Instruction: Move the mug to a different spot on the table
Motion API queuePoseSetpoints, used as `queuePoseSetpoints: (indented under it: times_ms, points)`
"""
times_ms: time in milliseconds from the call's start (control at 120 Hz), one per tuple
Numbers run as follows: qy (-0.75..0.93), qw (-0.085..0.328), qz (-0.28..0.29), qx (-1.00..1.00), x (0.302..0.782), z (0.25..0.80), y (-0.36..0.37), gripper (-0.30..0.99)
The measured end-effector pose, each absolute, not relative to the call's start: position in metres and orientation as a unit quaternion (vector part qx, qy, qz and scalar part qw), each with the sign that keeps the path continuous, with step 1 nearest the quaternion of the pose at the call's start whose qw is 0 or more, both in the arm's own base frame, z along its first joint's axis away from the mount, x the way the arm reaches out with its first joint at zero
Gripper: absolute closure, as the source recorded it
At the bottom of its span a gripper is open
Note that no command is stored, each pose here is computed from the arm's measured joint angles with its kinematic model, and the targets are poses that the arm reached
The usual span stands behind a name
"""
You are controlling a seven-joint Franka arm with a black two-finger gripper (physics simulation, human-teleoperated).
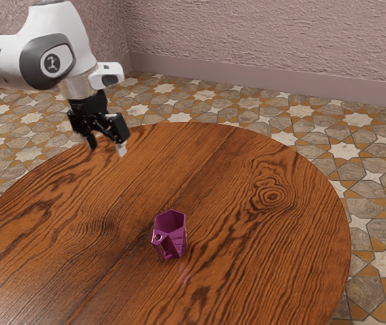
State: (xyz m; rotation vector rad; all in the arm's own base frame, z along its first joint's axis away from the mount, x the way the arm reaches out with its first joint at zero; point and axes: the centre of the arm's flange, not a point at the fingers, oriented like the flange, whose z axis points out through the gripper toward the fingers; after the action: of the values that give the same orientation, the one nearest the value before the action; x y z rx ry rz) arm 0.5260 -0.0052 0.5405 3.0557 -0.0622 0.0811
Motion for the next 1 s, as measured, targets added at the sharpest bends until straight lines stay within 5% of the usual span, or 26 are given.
queuePoseSetpoints:
  times_ms: [167,583,1000]
  points:
    - [-0.038,0.041,0.041,0.998,0.511,0.540,-0.020,0.00]
    - [-0.089,0.045,0.011,0.995,0.448,0.430,-0.137,0.00]
    - [0.008,0.053,0.002,0.999,0.422,0.308,-0.125,0.00]
